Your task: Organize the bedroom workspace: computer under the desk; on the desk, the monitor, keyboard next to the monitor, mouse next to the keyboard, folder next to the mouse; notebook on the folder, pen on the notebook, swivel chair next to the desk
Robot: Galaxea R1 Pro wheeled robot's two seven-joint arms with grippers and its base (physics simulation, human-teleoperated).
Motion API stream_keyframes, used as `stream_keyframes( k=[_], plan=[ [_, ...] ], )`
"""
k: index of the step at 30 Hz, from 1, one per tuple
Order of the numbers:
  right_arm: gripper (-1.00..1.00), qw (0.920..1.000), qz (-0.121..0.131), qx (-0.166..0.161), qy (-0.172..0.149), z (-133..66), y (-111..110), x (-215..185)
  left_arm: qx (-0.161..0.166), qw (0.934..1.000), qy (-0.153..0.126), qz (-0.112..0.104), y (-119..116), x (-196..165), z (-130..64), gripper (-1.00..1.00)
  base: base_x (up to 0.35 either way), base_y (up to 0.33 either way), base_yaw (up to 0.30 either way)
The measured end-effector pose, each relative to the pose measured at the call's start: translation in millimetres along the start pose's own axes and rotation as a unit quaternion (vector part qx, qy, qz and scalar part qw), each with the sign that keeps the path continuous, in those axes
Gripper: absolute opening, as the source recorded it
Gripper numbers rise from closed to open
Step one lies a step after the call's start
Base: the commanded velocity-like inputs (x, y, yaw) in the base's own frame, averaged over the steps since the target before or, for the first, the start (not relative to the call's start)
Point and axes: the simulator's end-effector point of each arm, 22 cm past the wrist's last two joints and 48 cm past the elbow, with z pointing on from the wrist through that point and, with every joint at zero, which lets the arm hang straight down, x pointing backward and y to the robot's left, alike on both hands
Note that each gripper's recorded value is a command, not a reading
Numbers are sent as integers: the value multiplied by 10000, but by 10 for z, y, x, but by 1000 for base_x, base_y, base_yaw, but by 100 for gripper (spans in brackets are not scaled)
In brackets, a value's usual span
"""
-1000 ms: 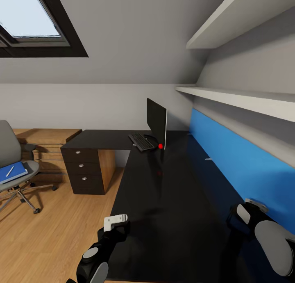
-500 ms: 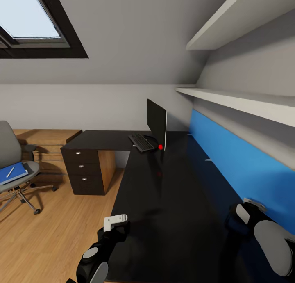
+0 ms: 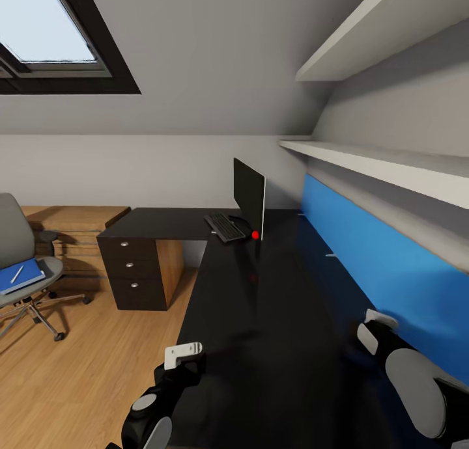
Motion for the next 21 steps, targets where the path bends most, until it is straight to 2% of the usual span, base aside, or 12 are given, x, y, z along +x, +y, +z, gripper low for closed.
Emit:
stream_keyframes(
  k=[1, 4, 9, 13, 20, 21],
  plan=[
    [-100, 10000, -50, -23, -41, -7, 48, -2, -13, 10000, 23, 6, 11, 21, 8, 100, 0, 0, 0],
    [-100, 9988, -334, -212, -297, -71, 405, 7, -56, 9999, 112, 33, 45, 106, 40, 100, -17, 91, 0],
    [-100, 9968, -546, -478, -345, -168, 840, 145, -67, 9999, 133, 42, 53, 125, 48, 100, -62, 256, 0],
    [-100, 9957, -612, -624, -313, -228, 1062, 240, -71, 9999, 129, 46, 55, 125, 49, 100, -75, 307, 0],
    [-100, 9948, -636, -737, -287, -280, 1232, 310, -72, 9999, 127, 46, 56, 124, 49, 100, -78, 315, 0],
    [-100, 9944, -633, -803, -267, -309, 1325, 350, -72, 9999, 127, 46, 56, 124, 49, 100, -78, 316, 0]
  ],
)
